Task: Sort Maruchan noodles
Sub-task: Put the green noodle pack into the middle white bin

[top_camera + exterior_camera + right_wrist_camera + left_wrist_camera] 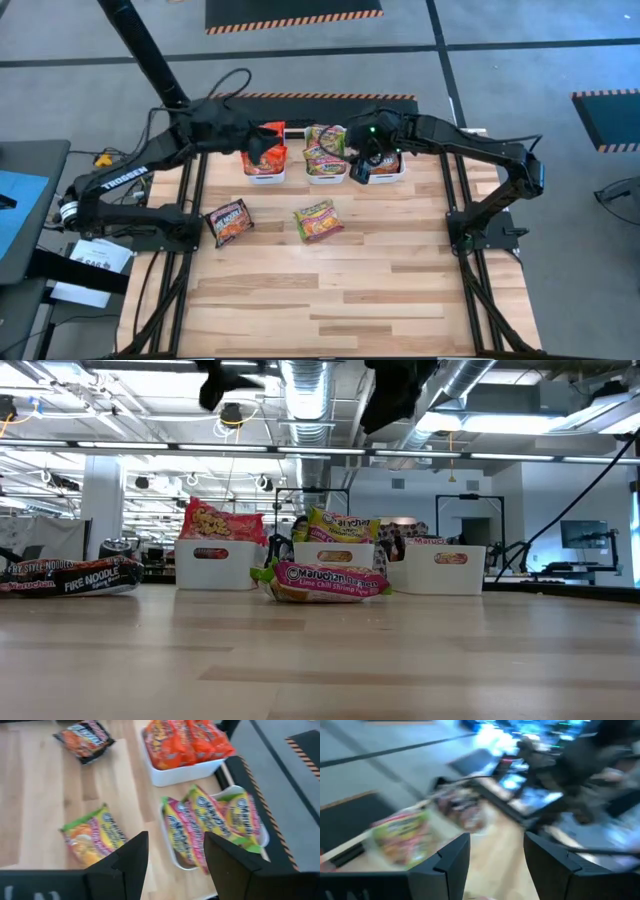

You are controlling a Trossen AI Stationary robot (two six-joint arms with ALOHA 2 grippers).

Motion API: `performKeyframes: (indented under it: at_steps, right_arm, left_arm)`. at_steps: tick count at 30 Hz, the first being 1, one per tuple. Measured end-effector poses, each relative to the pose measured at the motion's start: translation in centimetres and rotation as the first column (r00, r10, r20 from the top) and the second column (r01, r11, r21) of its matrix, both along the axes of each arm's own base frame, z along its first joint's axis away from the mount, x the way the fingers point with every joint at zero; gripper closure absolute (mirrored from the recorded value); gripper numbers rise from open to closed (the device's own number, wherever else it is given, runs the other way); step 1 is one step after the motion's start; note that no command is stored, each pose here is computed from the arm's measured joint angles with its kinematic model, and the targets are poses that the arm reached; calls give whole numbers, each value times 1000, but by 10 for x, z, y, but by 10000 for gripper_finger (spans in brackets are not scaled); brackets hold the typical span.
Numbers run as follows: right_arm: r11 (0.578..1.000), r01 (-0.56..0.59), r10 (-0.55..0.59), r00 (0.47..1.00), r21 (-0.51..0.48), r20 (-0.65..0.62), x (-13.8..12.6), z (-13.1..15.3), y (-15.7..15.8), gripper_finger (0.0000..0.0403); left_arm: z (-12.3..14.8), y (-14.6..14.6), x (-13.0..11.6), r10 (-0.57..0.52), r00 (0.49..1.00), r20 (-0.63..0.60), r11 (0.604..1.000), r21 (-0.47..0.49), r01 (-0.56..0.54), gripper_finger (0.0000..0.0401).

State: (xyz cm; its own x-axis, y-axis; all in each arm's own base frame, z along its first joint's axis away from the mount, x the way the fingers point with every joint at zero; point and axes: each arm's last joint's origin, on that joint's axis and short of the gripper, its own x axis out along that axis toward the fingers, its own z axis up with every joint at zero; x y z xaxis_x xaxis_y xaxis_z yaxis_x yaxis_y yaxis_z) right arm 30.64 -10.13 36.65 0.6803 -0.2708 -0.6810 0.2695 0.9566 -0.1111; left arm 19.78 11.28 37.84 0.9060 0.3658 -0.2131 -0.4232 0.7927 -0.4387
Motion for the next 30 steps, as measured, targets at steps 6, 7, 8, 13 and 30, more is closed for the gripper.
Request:
performKeyframes:
  at_steps: [6, 7, 8, 13, 30]
  right_arm:
    - [997, -43, 42, 999, 61, 19, 6, 0, 20, 186]
    - [996, -56, 55, 998, 64, 19, 7, 0, 23, 186]
    - [996, -69, 68, 998, 65, 18, 7, 0, 27, 186]
    - [990, -118, 118, 993, 77, 1, 11, -9, 41, 186]
    - [970, -125, 166, 967, 210, -193, 60, -99, 79, 186]
  left_arm:
    - [38, -16, -16, -177, 976, 128, 983, 66, 170, 228]
    - [42, -18, -21, -188, 972, 141, 981, 78, 178, 228]
    - [44, -21, -25, -189, 971, 149, 980, 86, 178, 228]
    - [50, -32, -44, -190, 969, 157, 980, 94, 177, 228]
    - [36, -51, -54, -236, 972, 11, 971, 23, 236, 228]
